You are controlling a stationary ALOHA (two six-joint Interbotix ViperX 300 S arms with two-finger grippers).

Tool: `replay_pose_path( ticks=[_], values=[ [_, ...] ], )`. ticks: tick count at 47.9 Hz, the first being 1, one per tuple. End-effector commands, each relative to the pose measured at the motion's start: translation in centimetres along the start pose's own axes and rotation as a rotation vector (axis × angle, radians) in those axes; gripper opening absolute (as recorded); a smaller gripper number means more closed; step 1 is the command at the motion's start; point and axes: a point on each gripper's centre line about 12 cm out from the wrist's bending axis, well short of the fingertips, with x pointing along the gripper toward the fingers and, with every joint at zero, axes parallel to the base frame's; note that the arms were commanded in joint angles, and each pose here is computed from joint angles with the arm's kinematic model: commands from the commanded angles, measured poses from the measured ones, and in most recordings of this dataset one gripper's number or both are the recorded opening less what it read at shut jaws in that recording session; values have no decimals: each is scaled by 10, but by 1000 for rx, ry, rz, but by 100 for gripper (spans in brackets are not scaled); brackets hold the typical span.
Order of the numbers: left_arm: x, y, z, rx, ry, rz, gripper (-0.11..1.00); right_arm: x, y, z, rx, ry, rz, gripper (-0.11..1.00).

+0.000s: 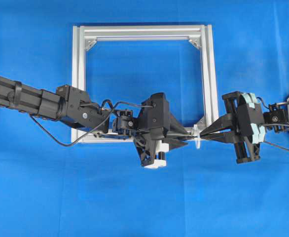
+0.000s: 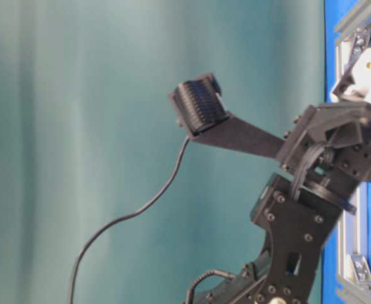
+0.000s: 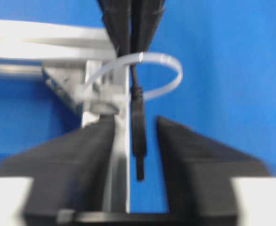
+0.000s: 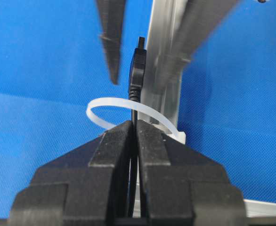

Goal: Insert the wire through the string loop located on the right side.
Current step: 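Open the right gripper to release the cable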

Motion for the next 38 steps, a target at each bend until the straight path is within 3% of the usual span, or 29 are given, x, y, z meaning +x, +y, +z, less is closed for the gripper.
replay_pose_path(
  ticks=[1,3,26,33,38],
  values=[
    [-4,-4,18,3,-57,-11,16,1,1,7,0,-21,3,-3],
    [-4,-4,18,4,-56,-11,8,1,1,7,0,-21,3,-3],
    [-4,-5,16,5,-51,-12,9,1,1,4,-3,9,-2,-2],
    [-5,-5,16,5,-49,-11,9,1,0,3,6,17,-4,19],
    [-5,-5,16,5,-49,-11,9,1,0,2,9,21,-6,50]
  ],
)
